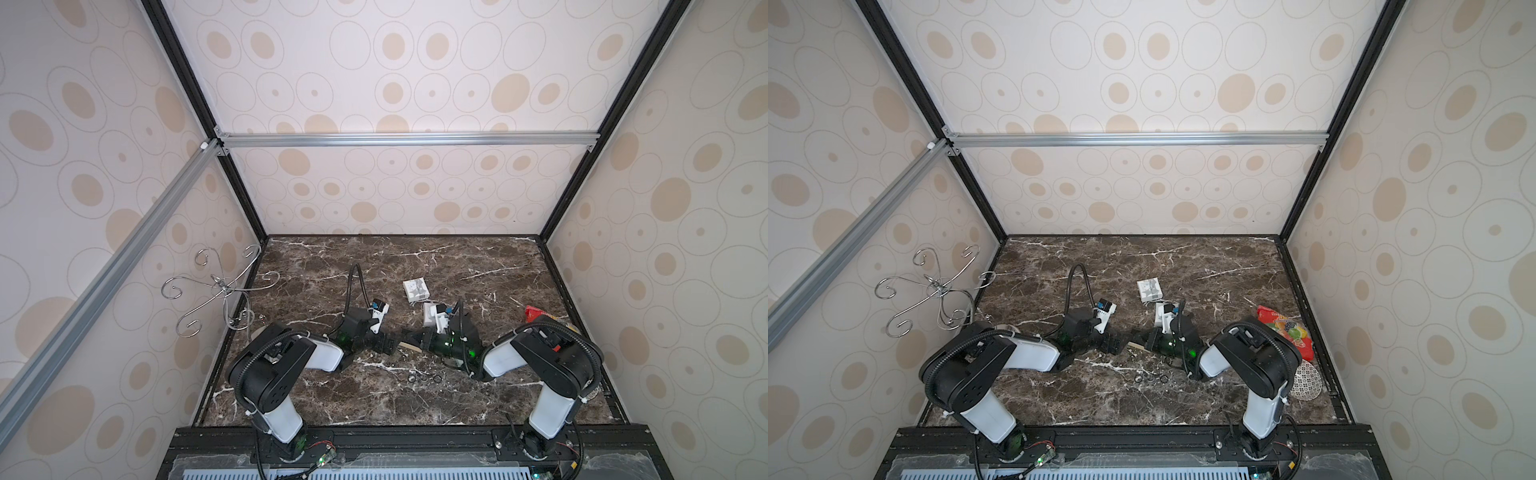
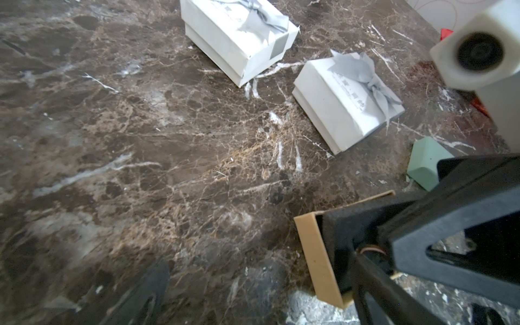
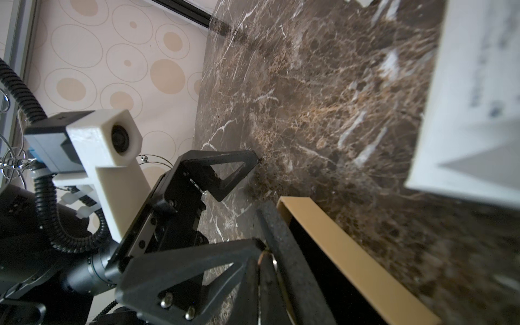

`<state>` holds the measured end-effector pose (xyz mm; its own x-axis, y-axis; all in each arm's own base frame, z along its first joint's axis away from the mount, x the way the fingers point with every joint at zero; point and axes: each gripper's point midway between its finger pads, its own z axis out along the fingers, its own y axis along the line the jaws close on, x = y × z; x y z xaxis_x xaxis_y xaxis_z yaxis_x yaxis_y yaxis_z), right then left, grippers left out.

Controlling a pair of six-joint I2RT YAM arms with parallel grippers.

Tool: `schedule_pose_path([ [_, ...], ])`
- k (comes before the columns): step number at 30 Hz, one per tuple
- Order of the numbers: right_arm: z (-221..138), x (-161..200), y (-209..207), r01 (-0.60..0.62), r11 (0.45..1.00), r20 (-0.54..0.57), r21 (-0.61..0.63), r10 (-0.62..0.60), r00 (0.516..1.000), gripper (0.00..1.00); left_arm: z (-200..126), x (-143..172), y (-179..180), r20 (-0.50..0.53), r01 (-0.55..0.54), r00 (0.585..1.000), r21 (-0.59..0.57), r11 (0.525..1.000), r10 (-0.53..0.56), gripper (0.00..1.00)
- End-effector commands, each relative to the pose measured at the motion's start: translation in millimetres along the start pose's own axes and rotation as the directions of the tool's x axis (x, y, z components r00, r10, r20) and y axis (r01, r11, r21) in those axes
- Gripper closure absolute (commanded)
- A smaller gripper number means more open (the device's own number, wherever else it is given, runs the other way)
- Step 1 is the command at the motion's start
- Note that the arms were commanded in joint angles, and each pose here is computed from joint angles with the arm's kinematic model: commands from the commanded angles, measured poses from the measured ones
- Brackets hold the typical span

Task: Take the rings out of the lift-off lid box
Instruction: Adjust the inner lining.

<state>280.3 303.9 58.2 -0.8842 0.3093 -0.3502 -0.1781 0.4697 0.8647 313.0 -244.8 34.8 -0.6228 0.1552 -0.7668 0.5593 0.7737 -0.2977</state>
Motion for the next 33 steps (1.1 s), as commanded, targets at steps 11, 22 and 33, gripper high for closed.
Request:
schedule_pose_path([
  [11,-6,-3,15,0.027,0.998,-0.001,-0.059,-0.027,1.000,1.00,-1,-13,3,0.026,-0.021,0.999,-0.012,1.000,0.021,0.00],
  [22,-7,-3,27,0.046,0.993,-0.018,-0.107,-0.049,0.999,1.00,-7,-23,3,0.047,-0.034,0.998,-0.026,0.999,0.035,0.00],
  [33,-1,8,53,0.137,0.983,-0.135,-0.121,-0.153,0.979,1.00,-44,-92,22,0.139,-0.090,0.983,-0.180,0.980,0.116,0.00],
])
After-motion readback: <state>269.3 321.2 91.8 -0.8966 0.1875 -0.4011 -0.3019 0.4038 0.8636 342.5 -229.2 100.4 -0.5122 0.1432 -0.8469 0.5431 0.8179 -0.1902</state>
